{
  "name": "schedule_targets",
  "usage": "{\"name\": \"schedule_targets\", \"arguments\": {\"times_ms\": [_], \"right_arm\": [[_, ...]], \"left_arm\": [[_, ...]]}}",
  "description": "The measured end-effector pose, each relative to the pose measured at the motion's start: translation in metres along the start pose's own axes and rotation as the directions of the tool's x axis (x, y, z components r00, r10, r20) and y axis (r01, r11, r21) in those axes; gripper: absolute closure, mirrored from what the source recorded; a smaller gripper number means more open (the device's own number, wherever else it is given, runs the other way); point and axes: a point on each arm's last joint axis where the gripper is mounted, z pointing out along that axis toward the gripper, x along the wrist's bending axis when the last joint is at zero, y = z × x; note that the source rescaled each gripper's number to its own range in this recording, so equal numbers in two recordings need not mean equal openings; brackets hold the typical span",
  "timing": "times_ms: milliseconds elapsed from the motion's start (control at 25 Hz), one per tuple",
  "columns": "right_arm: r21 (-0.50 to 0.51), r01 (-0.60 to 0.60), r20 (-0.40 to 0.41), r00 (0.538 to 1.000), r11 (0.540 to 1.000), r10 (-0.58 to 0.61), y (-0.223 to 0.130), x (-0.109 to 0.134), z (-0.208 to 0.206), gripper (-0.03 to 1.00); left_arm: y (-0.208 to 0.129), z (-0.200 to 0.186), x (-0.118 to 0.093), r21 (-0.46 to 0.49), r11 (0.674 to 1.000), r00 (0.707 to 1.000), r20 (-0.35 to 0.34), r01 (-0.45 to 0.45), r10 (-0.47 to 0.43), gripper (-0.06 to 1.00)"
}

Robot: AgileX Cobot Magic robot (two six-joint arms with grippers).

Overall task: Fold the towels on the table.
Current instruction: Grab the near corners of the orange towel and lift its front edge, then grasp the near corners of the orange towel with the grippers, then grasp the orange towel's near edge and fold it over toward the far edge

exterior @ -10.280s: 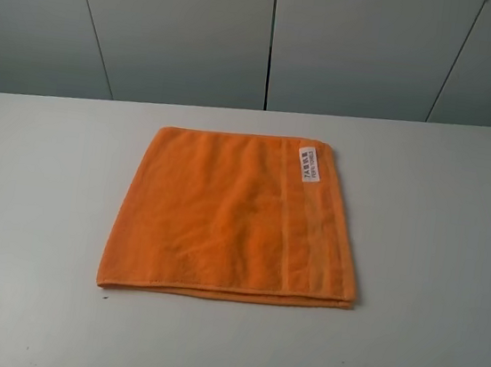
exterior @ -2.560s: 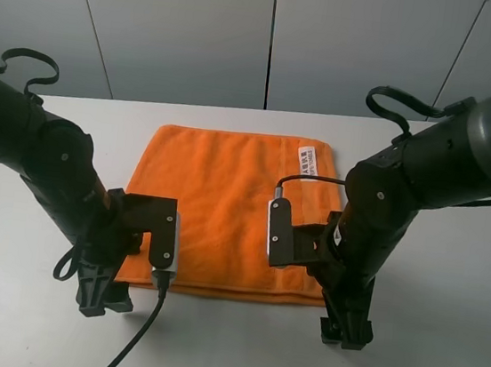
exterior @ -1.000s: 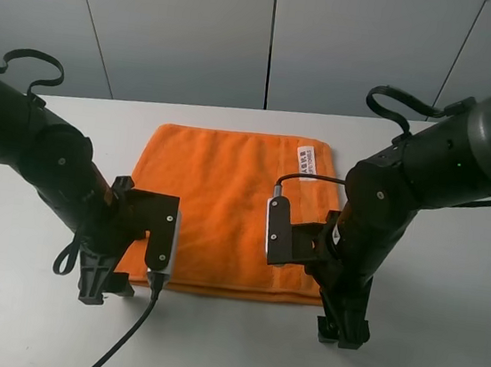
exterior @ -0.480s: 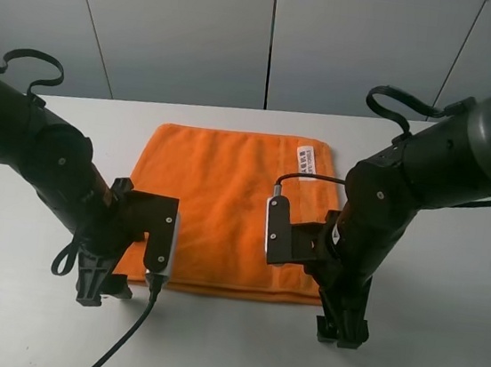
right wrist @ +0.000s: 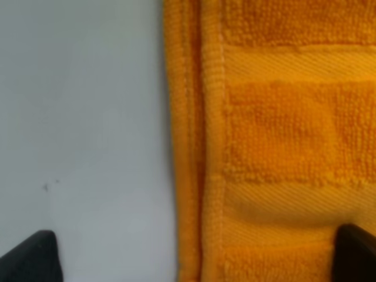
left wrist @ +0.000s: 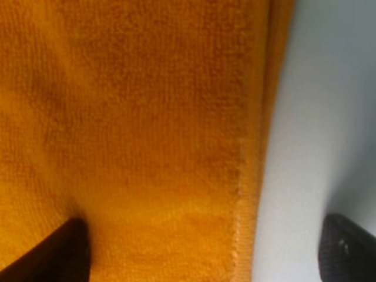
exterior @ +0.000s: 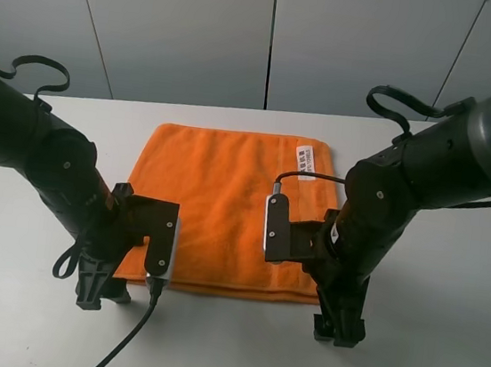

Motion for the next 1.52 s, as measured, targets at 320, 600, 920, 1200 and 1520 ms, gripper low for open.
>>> {"name": "schedule_targets", "arguments": {"times_ms": [320,600,920,1200,1520], "right_arm": [[-0.014,-0.005,0.011,1.000,1.000,0.005,0.0012,-0.0010,0.0000,-0.01],[-0.041,-0.004,0.043,0.999,0.999,0.006,0.0039,-0.0041,0.0010,0.47],[-0.049,0.013,0.064,0.998,0.999,-0.010,0.0047,-0.0060,0.0019,0.95],[-0.048,0.017,0.066,0.998,0.999,-0.014,0.0049,-0.0064,0.0017,0.96],[-0.043,0.038,0.077,0.996,0.998,-0.034,0.0032,-0.0058,-0.0056,0.96]], "left_arm": [[-0.0002,0.0023,-0.0004,0.009,1.000,1.000,0.013,0.020,-0.020,-0.06],[0.0002,0.0051,-0.0001,0.023,0.999,0.999,0.031,0.041,-0.042,-0.05],[0.0010,0.0062,0.0004,0.014,0.997,0.997,0.025,0.069,-0.070,0.54],[0.0022,0.0069,0.0029,0.000,0.998,0.998,-0.001,0.055,-0.055,0.93],[0.0009,0.0003,0.0014,0.017,0.999,0.999,0.017,0.047,-0.047,0.94]]}}
